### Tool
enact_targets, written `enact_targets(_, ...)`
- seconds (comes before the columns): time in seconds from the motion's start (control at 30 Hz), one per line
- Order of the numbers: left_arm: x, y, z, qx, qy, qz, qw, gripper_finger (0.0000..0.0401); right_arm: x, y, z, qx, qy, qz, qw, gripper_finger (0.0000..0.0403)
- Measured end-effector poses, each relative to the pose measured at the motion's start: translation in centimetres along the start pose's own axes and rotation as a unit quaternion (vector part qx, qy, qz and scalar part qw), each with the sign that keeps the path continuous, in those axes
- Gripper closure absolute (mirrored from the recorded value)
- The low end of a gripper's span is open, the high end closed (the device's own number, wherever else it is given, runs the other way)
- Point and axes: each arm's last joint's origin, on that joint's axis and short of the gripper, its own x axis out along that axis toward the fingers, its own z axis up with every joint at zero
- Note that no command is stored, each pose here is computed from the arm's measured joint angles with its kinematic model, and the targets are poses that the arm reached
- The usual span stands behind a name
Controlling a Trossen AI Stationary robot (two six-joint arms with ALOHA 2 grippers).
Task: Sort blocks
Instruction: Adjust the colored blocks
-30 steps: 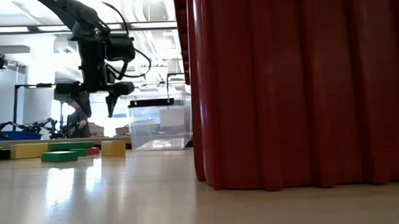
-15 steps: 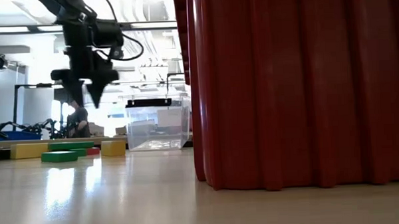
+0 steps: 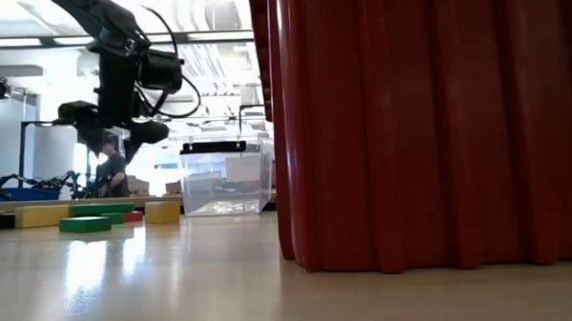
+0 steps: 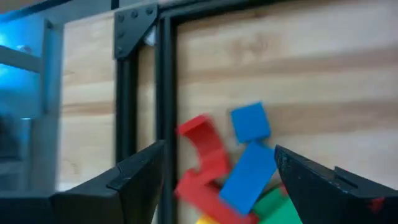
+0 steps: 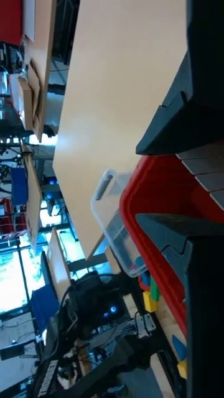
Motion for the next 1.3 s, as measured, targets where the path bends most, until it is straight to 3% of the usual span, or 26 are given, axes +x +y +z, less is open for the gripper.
enact_targets(0.1,0.5,-0.4,0.4,-0.036,-0.005,-0.004,0.999,0.0174,0.0,0.0,0.0,0.009,0.000,0.000,1.000,0.0269)
enact_targets(0.3,0.8,-0.3,0.6,-0.092,-0.018,0.013,0.996,0.0346,-0.1,0.0,0.0,0.020,-0.001,0.003,1.000,0.0279)
enact_targets(0.37,0.8,-0.2,0.7,-0.112,-0.021,0.016,0.993,0.0386,-0.1,0.0,0.0,0.021,0.000,0.004,1.000,0.0282)
enact_targets(0.67,2.2,0.9,1.1,-0.184,0.001,0.034,0.982,0.0401,-0.1,0.0,0.0,0.019,0.000,0.004,1.000,0.0278)
enact_targets(0.97,4.8,0.9,-0.1,-0.207,0.063,-0.011,0.976,0.0401,-0.1,0.0,0.0,0.018,0.003,0.004,1.000,0.0279)
enact_targets(1.3,5.9,0.5,0.4,-0.236,0.029,-0.042,0.970,0.0401,-0.1,0.0,-0.2,0.017,0.010,0.004,1.000,0.0287)
